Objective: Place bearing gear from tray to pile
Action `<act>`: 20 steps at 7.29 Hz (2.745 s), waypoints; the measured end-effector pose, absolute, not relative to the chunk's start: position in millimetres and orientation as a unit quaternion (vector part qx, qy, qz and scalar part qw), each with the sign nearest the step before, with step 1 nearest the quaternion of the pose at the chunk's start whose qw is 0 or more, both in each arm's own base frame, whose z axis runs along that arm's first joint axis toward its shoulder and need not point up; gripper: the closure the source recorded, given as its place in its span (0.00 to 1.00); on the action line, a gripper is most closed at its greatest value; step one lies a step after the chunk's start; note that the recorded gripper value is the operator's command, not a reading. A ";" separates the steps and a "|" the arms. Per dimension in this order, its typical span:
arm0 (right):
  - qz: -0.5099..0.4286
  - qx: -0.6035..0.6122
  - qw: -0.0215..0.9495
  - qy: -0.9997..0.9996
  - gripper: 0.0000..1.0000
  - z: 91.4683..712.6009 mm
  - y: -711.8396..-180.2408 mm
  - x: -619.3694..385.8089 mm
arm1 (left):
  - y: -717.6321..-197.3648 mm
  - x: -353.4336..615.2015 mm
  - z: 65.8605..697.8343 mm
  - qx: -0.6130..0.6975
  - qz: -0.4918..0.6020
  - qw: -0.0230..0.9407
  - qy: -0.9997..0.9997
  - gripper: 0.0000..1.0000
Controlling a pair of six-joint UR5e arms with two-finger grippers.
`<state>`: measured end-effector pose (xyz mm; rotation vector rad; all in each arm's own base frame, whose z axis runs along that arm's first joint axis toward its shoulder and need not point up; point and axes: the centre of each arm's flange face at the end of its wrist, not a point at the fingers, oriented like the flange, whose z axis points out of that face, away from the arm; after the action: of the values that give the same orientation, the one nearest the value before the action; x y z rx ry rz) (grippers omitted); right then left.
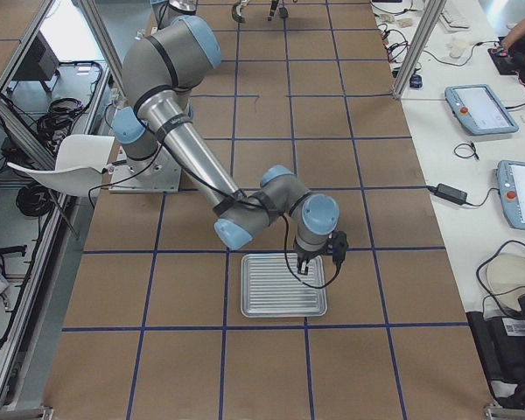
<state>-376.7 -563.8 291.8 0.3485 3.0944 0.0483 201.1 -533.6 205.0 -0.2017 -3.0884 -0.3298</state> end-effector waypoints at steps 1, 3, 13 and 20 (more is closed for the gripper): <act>0.024 0.135 0.018 0.990 1.00 310.1 -586.5 -316.8 | -541.1 189.2 224.6 -0.064 -0.094 0.006 -0.993 0.36; 0.038 0.192 0.026 0.980 1.00 318.5 -635.7 -163.8 | -555.3 143.5 284.4 -0.052 -0.084 0.007 -0.995 0.26; 0.122 0.298 0.048 0.945 0.03 198.6 -535.5 375.0 | -574.8 -1.2 335.6 0.136 -0.051 0.166 -0.975 0.00; 0.025 0.241 0.040 0.969 0.00 318.2 -598.7 167.9 | -548.2 -178.2 320.6 0.089 -0.061 0.053 -0.993 0.00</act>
<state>167.9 -598.7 318.2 0.7387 2.9694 0.0766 -178.2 -548.2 320.6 0.2716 -3.0180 -0.1849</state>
